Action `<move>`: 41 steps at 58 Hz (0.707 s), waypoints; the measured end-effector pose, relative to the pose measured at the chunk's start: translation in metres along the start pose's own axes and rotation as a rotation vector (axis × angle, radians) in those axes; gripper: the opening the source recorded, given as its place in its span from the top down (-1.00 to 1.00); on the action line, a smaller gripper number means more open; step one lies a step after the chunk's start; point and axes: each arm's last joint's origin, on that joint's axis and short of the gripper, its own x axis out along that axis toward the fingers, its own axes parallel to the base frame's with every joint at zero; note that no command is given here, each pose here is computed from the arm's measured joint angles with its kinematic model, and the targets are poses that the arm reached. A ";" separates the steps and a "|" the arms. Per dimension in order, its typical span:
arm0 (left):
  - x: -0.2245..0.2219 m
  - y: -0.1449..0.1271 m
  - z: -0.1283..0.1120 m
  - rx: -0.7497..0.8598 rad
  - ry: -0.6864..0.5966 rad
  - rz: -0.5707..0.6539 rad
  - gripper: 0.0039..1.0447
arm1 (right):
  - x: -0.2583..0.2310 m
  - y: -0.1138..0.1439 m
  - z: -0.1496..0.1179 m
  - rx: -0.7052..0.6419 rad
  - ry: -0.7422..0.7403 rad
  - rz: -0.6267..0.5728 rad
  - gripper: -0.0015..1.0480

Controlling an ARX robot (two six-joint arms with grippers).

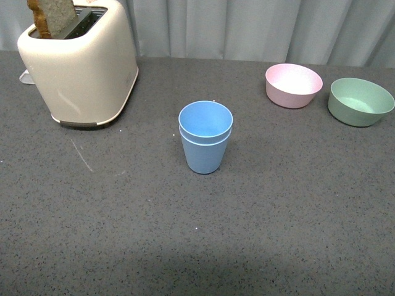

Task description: Stack blue cups with both arms

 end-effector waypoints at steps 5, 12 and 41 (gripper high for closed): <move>0.000 0.000 0.000 0.000 0.000 0.000 -0.88 | 0.000 0.000 0.000 0.000 0.000 0.000 0.29; 0.000 0.000 0.000 0.000 0.000 0.000 -0.88 | 0.000 0.000 0.000 0.000 0.000 0.000 -0.08; 0.000 0.000 0.000 0.000 0.000 0.000 -0.88 | 0.000 0.000 0.000 0.001 0.000 0.000 -0.81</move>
